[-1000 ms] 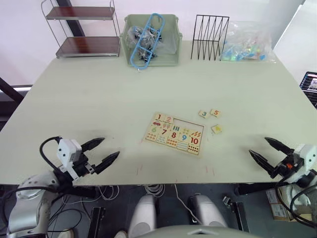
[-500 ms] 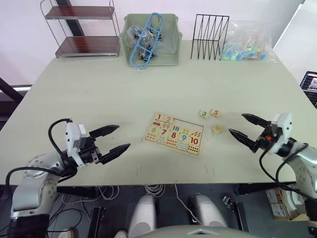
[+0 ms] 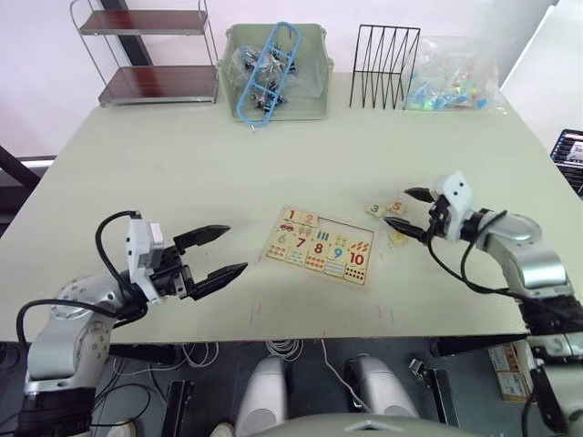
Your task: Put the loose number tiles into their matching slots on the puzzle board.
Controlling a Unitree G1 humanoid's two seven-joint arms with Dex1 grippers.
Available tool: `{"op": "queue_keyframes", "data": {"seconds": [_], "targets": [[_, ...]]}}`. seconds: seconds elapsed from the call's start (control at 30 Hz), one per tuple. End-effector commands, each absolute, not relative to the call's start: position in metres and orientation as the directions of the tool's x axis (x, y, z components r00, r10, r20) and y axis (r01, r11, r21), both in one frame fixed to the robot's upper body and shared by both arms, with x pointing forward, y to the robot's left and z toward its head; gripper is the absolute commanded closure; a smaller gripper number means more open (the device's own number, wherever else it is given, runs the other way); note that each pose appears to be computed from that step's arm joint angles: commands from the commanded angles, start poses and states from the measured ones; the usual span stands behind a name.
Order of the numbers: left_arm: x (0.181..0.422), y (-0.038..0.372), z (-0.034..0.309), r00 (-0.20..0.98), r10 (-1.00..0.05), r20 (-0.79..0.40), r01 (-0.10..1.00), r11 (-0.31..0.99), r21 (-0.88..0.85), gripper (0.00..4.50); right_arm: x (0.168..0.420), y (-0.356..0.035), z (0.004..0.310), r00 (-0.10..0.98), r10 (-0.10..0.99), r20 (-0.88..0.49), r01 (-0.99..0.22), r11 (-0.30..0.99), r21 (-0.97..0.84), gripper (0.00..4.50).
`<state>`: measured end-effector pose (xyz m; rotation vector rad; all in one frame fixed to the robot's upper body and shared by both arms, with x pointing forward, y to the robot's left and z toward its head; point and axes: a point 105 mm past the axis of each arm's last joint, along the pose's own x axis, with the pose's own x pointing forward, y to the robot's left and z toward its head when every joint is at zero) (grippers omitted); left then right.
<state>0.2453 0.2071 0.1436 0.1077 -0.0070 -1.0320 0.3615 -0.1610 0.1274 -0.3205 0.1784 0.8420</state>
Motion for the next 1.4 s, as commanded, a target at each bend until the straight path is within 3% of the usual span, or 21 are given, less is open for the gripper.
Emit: {"op": "queue_keyframes", "data": {"seconds": [0.03,0.6,1.17,1.2,1.27,1.3,1.4], "targets": [[0.244,0.209,0.154,0.515,-0.857,-0.028,0.85,0.506,0.143,0.08,0.368,-0.154,0.129,0.637,0.704,-0.315,-0.77,0.601,-0.215,0.0],[0.243,0.208,0.148,0.514,-0.857,-0.046,0.853,0.504,0.138,0.08,0.388,-0.135,0.12,0.542,0.707,-0.454,-0.834,0.521,-0.183,0.0],[0.244,0.208,0.146,0.52,-0.853,-0.05,0.849,0.51,0.138,0.08,0.387,-0.132,0.118,0.505,0.677,-0.536,-0.849,0.502,-0.166,0.0],[0.245,0.208,0.145,0.52,-0.853,-0.05,0.849,0.51,0.138,0.0,0.388,-0.133,0.118,0.506,0.675,-0.537,-0.848,0.504,-0.166,0.53],[0.245,0.208,0.145,0.52,-0.853,-0.05,0.849,0.51,0.137,0.0,0.388,-0.133,0.117,0.511,0.671,-0.538,-0.845,0.508,-0.169,1.01],[0.245,0.208,0.145,0.519,-0.853,-0.05,0.85,0.509,0.137,0.0,0.388,-0.134,0.117,0.514,0.669,-0.538,-0.843,0.51,-0.171,1.64],[0.244,0.207,0.145,0.518,-0.854,-0.05,0.851,0.508,0.136,0.0,0.389,-0.134,0.116,0.518,0.666,-0.536,-0.84,0.513,-0.174,1.64]]}}
